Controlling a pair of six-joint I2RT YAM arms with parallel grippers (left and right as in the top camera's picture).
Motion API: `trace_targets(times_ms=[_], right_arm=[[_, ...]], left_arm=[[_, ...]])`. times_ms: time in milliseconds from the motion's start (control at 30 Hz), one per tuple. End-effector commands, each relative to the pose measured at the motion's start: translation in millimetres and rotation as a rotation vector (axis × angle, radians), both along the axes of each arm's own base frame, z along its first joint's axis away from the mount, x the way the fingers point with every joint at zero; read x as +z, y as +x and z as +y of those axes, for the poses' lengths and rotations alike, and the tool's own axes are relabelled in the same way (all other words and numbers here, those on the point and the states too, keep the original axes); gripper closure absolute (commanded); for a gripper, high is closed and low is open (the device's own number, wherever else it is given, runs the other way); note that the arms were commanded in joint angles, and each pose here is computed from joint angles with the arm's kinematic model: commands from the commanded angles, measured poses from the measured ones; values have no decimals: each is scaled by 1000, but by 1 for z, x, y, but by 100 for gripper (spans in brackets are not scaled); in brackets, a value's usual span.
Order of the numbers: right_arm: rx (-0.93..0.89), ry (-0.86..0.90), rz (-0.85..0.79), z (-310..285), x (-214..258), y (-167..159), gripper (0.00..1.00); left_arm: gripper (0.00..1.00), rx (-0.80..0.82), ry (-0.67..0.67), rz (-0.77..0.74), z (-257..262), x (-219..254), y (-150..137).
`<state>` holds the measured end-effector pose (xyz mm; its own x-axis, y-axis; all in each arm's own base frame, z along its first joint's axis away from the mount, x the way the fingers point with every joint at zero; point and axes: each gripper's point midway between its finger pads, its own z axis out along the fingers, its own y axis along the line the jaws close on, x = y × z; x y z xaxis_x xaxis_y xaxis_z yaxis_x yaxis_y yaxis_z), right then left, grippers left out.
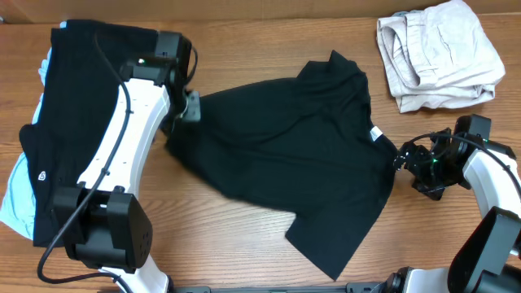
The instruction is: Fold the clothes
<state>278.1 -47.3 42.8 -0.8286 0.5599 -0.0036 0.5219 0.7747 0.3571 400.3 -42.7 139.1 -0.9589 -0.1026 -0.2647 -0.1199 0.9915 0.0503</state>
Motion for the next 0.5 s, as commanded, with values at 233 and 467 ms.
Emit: trace_targets(times_ms=[233, 467], right_arm=[[7, -21, -48, -3, 13, 9, 9], [8, -21, -56, -3, 13, 11, 9]], left_arm=[[0, 5, 37, -190, 0, -51, 57], [0, 14, 5, -10, -2, -30, 16]])
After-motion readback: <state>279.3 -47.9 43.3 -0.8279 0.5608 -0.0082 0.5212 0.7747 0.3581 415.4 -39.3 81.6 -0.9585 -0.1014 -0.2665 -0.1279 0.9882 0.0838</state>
